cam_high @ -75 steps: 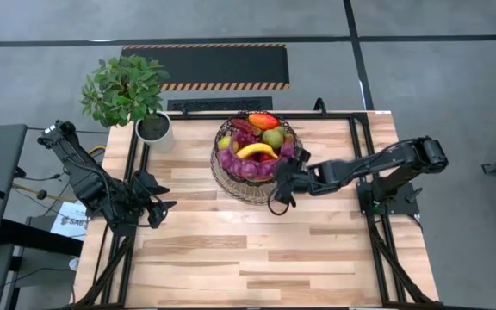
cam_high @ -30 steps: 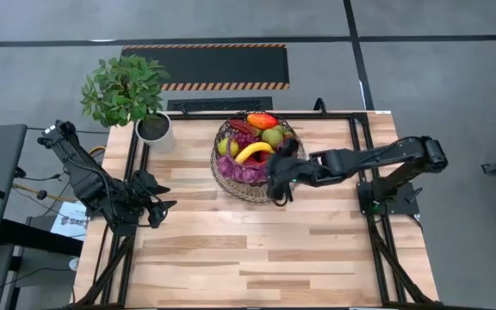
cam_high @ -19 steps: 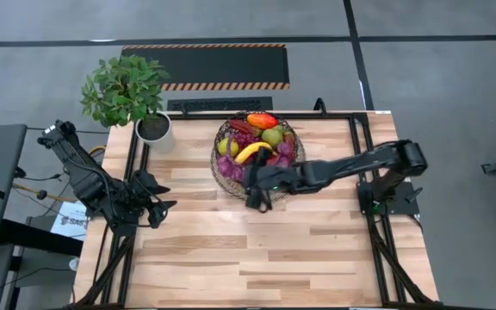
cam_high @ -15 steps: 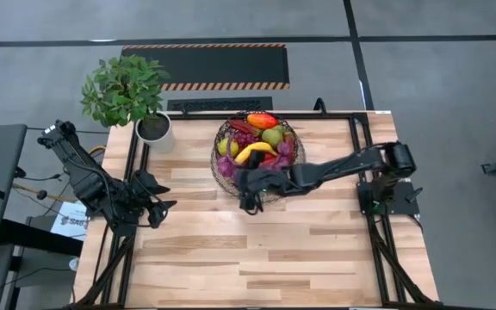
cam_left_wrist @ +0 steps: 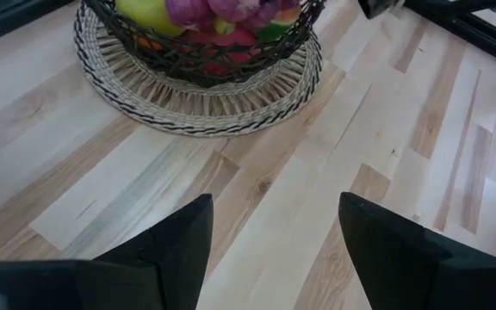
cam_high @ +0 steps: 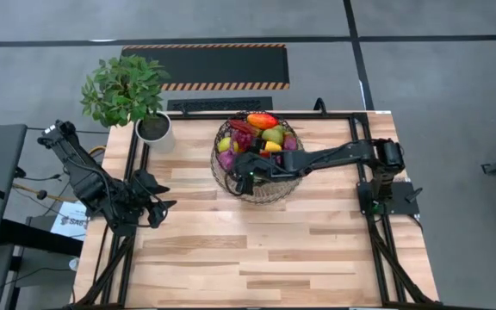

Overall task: Build produce basket
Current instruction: Put the purple garlic into the basket, then return to Home Position

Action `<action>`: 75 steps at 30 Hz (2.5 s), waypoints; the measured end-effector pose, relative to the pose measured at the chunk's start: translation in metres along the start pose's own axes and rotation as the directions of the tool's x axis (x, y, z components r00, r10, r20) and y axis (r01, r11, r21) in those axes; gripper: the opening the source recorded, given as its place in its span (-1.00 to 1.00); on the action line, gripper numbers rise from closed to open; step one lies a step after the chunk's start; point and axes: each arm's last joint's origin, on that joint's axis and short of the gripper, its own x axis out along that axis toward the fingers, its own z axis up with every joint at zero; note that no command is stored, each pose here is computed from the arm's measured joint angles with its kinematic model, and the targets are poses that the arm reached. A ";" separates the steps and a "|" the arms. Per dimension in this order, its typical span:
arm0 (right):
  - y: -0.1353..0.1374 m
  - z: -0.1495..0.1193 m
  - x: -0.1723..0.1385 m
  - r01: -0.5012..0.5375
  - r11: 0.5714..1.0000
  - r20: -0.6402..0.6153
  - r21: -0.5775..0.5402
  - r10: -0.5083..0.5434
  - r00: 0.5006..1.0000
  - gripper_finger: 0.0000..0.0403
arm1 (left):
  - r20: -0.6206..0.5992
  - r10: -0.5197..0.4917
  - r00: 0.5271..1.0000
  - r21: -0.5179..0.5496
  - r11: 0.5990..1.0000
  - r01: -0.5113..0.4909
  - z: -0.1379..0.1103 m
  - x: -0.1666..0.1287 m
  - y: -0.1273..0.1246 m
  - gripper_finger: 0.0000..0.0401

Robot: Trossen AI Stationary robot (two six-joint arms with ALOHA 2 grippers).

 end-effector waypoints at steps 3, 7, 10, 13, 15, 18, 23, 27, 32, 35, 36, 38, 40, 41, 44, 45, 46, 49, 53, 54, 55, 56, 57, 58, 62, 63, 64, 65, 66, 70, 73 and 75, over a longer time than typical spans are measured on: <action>-0.005 -0.001 0.002 0.010 1.000 -0.014 0.016 -0.010 1.000 0.29 | -0.001 0.000 1.000 0.000 1.000 0.000 0.000 0.000 0.000 0.18; -0.009 -0.002 0.005 0.005 1.000 -0.018 0.024 -0.005 1.000 0.29 | -0.003 -0.001 1.000 0.000 1.000 0.001 0.000 0.000 0.000 0.18; -0.010 -0.001 0.005 -0.013 0.999 -0.010 0.043 0.014 1.000 0.29 | -0.003 -0.001 1.000 0.000 1.000 0.001 0.000 0.000 0.000 0.18; -0.009 -0.002 0.005 -0.022 0.998 -0.022 0.051 0.023 1.000 0.29 | -0.003 -0.001 1.000 0.000 1.000 0.001 0.000 0.000 0.000 0.18; -0.008 -0.004 0.007 -0.024 0.999 -0.037 0.047 0.026 0.999 0.29 | -0.003 -0.001 1.000 -0.001 1.000 0.001 0.000 0.000 0.000 0.18; -0.004 -0.010 0.013 -0.036 0.998 -0.076 0.049 0.039 0.996 0.29 | -0.003 -0.001 1.000 -0.001 1.000 0.001 0.000 0.000 0.000 0.18; 0.002 -0.015 0.021 -0.052 0.998 -0.094 0.042 0.056 0.994 0.29 | -0.004 -0.002 1.000 -0.001 1.000 0.002 0.000 0.000 0.000 0.18; 0.000 -0.013 0.019 -0.053 0.998 -0.080 0.044 0.056 0.995 0.29 | -0.009 -0.003 1.000 -0.001 1.000 0.003 0.000 0.000 0.000 0.18; -0.008 -0.004 0.005 -0.052 0.997 -0.040 0.053 0.055 0.998 0.29 | -0.008 -0.003 1.000 -0.001 1.000 0.003 0.000 0.000 0.000 0.18; -0.011 -0.001 -0.001 -0.064 0.997 -0.022 0.041 0.065 0.998 0.29 | -0.008 -0.002 1.000 -0.001 1.000 0.002 0.000 0.000 0.000 0.18; -0.012 0.001 -0.004 -0.074 0.996 -0.011 0.046 0.074 0.997 0.29 | -0.008 -0.003 1.000 -0.002 1.000 0.003 0.000 0.000 0.000 0.18; -0.015 0.004 -0.010 -0.079 0.995 0.006 0.057 0.079 0.997 0.29 | -0.008 -0.003 1.000 -0.001 1.000 0.003 0.000 0.000 0.000 0.18; -0.016 0.005 -0.012 -0.079 0.995 0.011 0.062 0.079 0.997 0.29 | -0.008 -0.003 1.000 -0.001 1.000 0.003 0.000 0.000 0.000 0.18; -0.016 0.004 -0.012 -0.080 0.995 0.008 0.066 0.079 0.997 0.29 | -0.008 -0.002 1.000 -0.001 1.000 0.002 0.000 0.000 0.000 0.18; -0.015 0.003 -0.009 -0.079 0.995 -0.004 0.065 0.079 0.997 0.29 | -0.008 -0.003 1.000 -0.002 1.000 0.003 0.000 0.000 0.000 0.18; -0.014 0.002 -0.007 -0.079 0.995 -0.006 0.064 0.079 0.997 0.29 | -0.007 -0.003 1.000 -0.002 1.000 0.003 0.000 0.000 0.000 0.18; -0.013 0.000 -0.005 -0.078 0.995 -0.026 0.057 0.079 0.997 0.29 | -0.007 -0.003 1.000 -0.002 1.000 0.003 0.000 0.000 0.000 0.18; -0.014 -0.004 -0.002 -0.073 0.995 -0.053 0.069 0.077 0.996 0.29 | -0.008 -0.003 1.000 -0.002 1.000 0.003 0.000 0.000 0.000 0.18; -0.012 -0.006 0.000 -0.078 0.995 -0.069 0.063 0.082 0.994 0.30 | -0.007 -0.003 1.000 -0.002 1.000 0.003 0.000 0.000 0.000 0.18; -0.012 -0.005 0.000 -0.080 0.995 -0.061 0.067 0.084 0.995 0.30 | -0.007 -0.002 1.000 -0.002 1.000 0.002 0.000 0.000 0.000 0.18; -0.013 -0.005 -0.001 -0.080 0.994 -0.059 0.067 0.084 0.995 0.32 | -0.006 -0.002 1.000 -0.002 1.000 0.002 0.000 0.000 0.000 0.18; -0.013 -0.005 -0.001 -0.081 0.995 -0.060 0.065 0.084 0.995 0.34 | -0.003 -0.002 1.000 -0.002 1.000 0.002 0.000 0.000 0.000 0.18; -0.013 -0.005 -0.001 -0.081 0.995 -0.063 0.058 0.085 0.994 0.37 | -0.002 -0.001 1.000 -0.003 1.000 0.001 0.000 0.000 0.000 0.18; -0.012 -0.005 0.000 -0.082 0.995 -0.065 0.050 0.085 0.994 0.41 | -0.002 -0.001 1.000 -0.002 1.000 0.001 0.000 0.000 0.000 0.18; -0.013 -0.004 0.000 -0.077 0.996 -0.052 0.035 0.079 0.996 0.62 | -0.002 -0.001 1.000 -0.002 1.000 0.001 0.000 0.000 0.000 0.18; -0.013 -0.004 0.000 -0.076 0.997 -0.054 0.032 0.077 0.996 0.68 | -0.002 -0.001 1.000 -0.002 1.000 0.001 0.000 0.000 0.000 0.18; -0.013 -0.004 0.000 -0.075 0.997 -0.054 0.032 0.077 0.996 0.73 | -0.002 -0.001 1.000 -0.003 1.000 0.001 0.000 0.000 0.000 0.18; -0.013 -0.004 0.000 -0.075 0.997 -0.054 0.032 0.077 0.996 0.77 | -0.001 -0.001 1.000 -0.002 1.000 0.001 0.000 0.000 0.000 0.18; -0.013 -0.004 0.000 -0.075 0.997 -0.054 0.032 0.077 0.996 0.81 | 0.000 -0.001 1.000 -0.002 1.000 0.001 0.000 0.000 0.000 0.18; -0.015 0.003 -0.007 -0.078 0.997 -0.057 0.028 0.080 0.995 0.87 | 0.001 0.000 1.000 -0.001 1.000 0.000 0.000 0.000 0.000 0.18; -0.019 0.023 -0.026 -0.087 0.995 0.010 0.045 0.087 0.996 0.86 | 0.002 0.000 1.000 0.000 1.000 0.000 0.000 0.000 0.000 0.18; -0.023 0.032 -0.044 -0.095 0.994 0.037 0.047 0.093 0.995 0.84 | 0.008 0.002 1.000 0.001 1.000 -0.002 0.000 0.000 0.000 0.18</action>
